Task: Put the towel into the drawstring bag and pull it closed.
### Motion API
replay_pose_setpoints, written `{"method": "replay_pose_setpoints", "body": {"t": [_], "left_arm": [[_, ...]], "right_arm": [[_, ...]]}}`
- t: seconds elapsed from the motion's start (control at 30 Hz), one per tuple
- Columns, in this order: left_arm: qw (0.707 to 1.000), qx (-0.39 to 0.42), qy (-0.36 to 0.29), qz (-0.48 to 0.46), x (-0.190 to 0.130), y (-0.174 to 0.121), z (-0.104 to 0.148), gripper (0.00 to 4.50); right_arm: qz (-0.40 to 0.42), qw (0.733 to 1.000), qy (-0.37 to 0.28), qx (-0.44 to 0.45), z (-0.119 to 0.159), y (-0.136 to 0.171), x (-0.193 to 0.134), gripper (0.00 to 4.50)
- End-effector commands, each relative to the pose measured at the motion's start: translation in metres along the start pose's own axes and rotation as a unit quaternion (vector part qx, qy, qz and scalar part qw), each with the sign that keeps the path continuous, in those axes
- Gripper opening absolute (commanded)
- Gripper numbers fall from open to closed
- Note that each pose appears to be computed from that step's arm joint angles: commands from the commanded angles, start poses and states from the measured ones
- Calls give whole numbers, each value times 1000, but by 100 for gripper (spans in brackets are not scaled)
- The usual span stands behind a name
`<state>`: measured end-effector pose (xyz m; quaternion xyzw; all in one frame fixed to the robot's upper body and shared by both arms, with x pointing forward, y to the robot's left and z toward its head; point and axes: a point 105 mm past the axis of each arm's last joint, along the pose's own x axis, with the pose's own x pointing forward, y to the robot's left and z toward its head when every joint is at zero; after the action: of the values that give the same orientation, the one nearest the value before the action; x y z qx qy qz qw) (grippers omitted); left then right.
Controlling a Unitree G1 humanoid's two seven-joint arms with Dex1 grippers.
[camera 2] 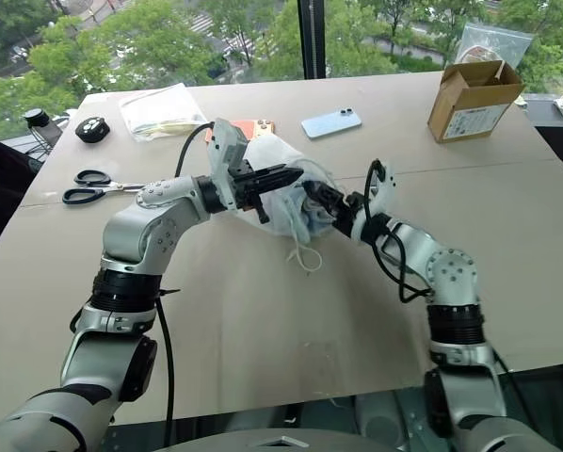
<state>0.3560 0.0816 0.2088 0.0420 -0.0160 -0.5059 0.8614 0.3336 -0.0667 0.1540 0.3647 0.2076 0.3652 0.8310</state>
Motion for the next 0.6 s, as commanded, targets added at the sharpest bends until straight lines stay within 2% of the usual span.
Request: {"method": "replay_pose_setpoints", "body": {"t": [0.03,0.17,0.4,0.6], "left_arm": [[1000,23,-17,8,-4,3,11,0],[1000,20,-15,4,-4,2,9,0],[1000,20,-16,-16,-1,-6,8,0],[999,19,-13,-25,-2,-8,8,0]], "right_arm": [[51,997,8,-49,1,16,-8,364],[62,996,5,-60,2,17,-8,364],[64,997,10,-48,-10,21,16,364],[48,998,-1,-48,-9,13,26,100]]}}
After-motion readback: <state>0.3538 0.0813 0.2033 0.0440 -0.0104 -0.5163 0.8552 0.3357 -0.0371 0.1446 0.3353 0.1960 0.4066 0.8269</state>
